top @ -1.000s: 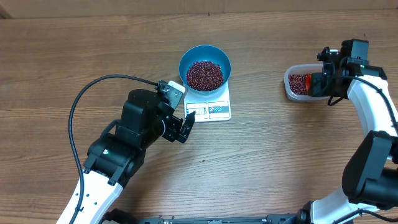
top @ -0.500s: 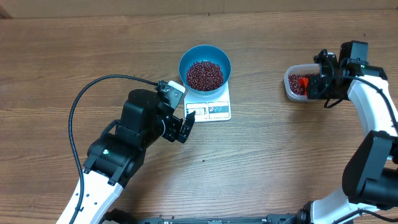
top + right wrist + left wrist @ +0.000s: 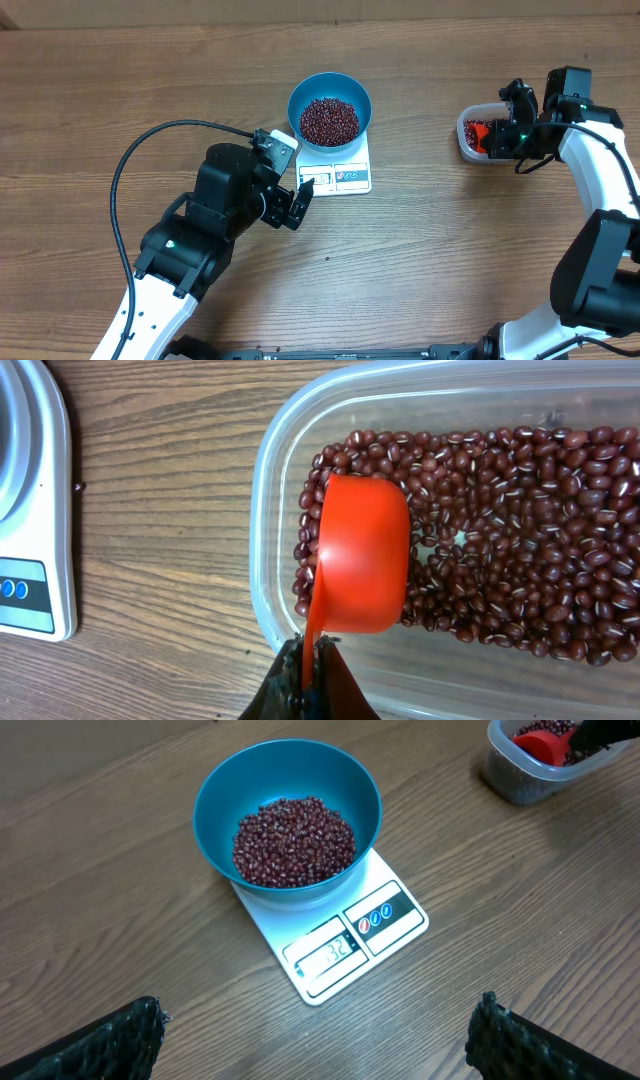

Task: Scoop item into bowl and weigh 150g on scale
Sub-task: 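Drag the red scoop through the beans to fill it, right gripper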

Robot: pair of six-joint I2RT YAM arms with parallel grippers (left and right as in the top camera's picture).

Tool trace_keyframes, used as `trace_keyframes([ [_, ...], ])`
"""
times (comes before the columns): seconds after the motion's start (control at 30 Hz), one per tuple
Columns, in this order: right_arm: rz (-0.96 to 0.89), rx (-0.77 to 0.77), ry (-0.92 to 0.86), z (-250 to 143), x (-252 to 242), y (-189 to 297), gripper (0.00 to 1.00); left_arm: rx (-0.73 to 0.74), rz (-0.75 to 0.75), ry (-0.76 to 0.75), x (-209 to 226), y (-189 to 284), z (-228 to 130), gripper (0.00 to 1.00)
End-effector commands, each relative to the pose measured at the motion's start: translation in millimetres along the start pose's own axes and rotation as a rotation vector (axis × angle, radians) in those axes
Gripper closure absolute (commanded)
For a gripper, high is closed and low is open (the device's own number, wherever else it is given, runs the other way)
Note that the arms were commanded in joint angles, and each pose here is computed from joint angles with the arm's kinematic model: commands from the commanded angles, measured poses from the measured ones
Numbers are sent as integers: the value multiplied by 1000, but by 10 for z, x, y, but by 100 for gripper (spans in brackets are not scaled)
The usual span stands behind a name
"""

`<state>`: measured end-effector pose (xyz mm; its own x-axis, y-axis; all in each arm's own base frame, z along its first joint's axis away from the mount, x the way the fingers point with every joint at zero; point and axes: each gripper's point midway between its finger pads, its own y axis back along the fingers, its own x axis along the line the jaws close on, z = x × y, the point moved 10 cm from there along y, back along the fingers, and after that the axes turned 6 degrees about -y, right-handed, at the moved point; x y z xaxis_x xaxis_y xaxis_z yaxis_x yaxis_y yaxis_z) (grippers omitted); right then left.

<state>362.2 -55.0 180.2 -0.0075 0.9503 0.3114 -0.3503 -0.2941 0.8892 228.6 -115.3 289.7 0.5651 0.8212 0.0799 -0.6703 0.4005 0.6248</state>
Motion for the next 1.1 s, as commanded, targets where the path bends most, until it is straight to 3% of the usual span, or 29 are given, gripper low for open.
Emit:
trace_keyframes([
  [0.0, 54, 0, 3, 3, 35, -9, 96, -17, -3, 10, 8, 23, 62, 1],
  [0.6, 94, -29, 3, 42, 39, -7, 96, -16, -3, 10, 8, 22, 62, 0],
  [1.07, 238, -11, -129, -23, -313, -160, 96, -17, -3, 10, 8, 23, 62, 1],
])
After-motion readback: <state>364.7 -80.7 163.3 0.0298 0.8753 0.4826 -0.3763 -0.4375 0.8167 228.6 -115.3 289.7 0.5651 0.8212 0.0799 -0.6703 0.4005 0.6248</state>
